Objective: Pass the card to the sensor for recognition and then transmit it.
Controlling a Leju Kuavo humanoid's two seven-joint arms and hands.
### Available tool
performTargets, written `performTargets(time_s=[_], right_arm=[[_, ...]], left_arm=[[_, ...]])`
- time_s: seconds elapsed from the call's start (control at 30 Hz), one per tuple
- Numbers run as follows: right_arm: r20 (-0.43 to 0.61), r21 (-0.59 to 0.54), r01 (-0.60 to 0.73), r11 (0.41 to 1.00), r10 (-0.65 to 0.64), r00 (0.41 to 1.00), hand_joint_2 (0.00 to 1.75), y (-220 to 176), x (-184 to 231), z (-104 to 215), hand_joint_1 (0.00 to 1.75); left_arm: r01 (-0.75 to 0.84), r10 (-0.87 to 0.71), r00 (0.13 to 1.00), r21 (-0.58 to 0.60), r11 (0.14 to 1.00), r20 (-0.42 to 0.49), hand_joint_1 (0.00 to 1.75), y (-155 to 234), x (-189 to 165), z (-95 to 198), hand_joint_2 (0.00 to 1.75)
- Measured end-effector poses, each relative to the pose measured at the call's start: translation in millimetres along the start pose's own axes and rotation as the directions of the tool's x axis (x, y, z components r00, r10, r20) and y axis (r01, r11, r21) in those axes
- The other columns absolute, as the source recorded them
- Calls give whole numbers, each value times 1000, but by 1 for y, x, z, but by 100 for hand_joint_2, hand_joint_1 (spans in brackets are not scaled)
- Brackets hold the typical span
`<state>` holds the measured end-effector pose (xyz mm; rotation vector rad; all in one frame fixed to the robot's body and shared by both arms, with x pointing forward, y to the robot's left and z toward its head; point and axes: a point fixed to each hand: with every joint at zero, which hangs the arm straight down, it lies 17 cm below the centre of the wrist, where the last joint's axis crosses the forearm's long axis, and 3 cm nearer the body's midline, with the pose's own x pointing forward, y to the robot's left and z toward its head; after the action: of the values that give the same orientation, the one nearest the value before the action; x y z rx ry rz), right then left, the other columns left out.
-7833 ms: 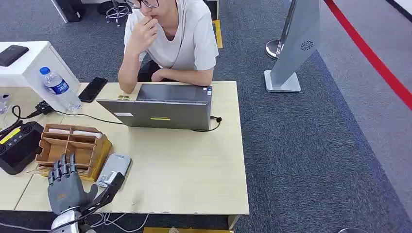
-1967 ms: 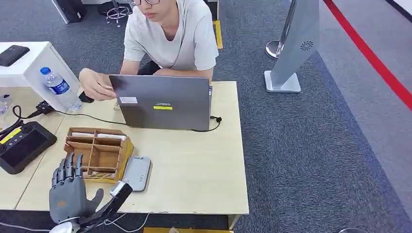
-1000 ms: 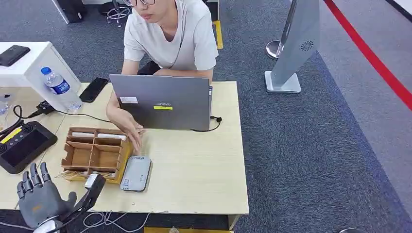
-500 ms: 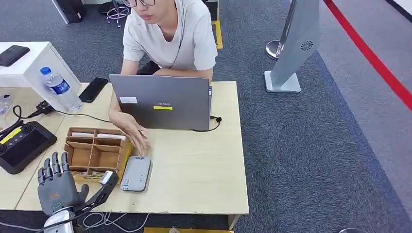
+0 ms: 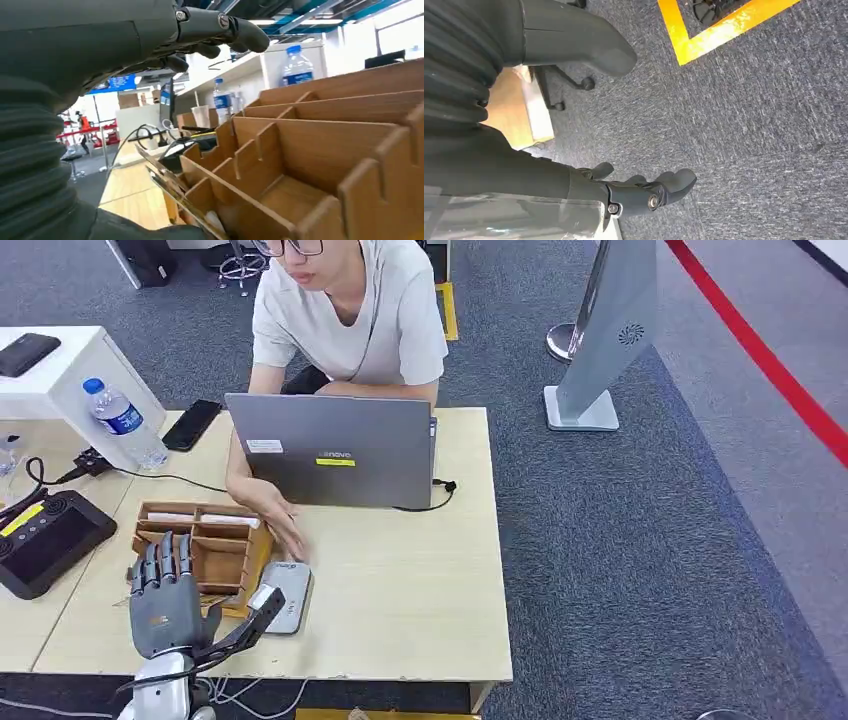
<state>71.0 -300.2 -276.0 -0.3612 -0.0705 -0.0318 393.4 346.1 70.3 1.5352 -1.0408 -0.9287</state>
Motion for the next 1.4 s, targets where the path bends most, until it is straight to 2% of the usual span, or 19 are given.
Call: performTargets(time_s=[0.47,1.4], right_arm=[[-6,0,-2,1000,2,1000,175,0,-1,0,0],[-6,-2,-3,1000,3,1000,175,-1,-1,0,0]], left_arm=[[3,-3,998,-11,1000,56,0,-6,19,2,175],[19,-17,998,-34,999,66,0,-12,20,3,175]])
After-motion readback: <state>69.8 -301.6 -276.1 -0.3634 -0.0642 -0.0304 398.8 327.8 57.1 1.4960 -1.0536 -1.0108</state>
